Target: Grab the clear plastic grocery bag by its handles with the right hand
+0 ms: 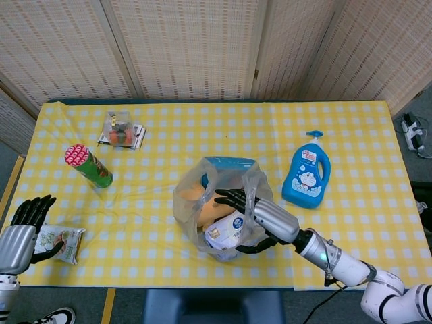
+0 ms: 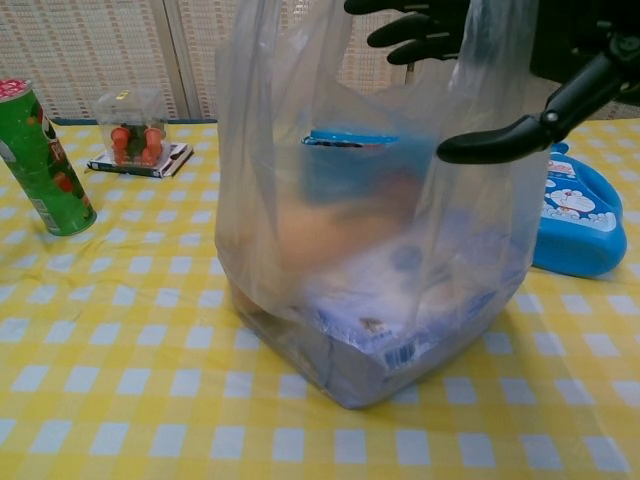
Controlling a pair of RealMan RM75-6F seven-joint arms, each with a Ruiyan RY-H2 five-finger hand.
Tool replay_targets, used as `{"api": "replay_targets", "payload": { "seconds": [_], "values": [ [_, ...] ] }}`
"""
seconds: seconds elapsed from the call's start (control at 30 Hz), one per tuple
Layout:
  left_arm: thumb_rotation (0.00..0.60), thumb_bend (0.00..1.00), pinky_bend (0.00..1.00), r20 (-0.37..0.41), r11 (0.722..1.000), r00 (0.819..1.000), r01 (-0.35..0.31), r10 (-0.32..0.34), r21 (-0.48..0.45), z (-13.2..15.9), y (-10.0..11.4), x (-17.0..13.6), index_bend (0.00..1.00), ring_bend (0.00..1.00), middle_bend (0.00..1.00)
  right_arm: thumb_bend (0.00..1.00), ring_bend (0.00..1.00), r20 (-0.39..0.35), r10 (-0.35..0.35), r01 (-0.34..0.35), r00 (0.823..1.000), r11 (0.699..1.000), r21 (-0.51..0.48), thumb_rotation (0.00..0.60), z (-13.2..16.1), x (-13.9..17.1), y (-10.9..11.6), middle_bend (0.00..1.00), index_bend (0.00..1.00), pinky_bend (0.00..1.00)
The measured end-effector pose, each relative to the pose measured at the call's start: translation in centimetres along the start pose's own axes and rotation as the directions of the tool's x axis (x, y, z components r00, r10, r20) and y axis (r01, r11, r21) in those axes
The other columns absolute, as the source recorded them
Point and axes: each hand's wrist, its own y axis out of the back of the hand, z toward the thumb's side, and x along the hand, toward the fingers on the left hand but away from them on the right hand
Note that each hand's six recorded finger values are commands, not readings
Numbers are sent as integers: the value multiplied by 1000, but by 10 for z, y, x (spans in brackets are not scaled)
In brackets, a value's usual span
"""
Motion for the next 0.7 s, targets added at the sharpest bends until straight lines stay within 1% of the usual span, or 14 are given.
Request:
{"api": "replay_targets", "payload": {
  "seconds": [0.13, 0.33, 0.7],
  "values": [
    [600, 249, 0, -3, 1000, 1000, -3, 3, 0, -1, 1, 0, 0, 49, 85, 273, 0, -13, 5, -5, 1000, 1000, -11, 600, 0, -4, -2, 0, 0, 0],
    [600, 249, 0, 3, 1000, 1000, 4, -4, -2, 0, -1, 1, 0, 50, 85, 257, 0, -32, 15, -18, 999, 997, -78, 600, 3, -11, -3, 0, 0, 0],
    [600, 249, 0, 3, 1000, 1000, 4, -4, -6, -1, 0, 2, 0, 54, 85, 240, 0, -42, 31, -35, 999, 995, -90, 600, 4, -28, -4, 0, 0, 0]
  ]
}}
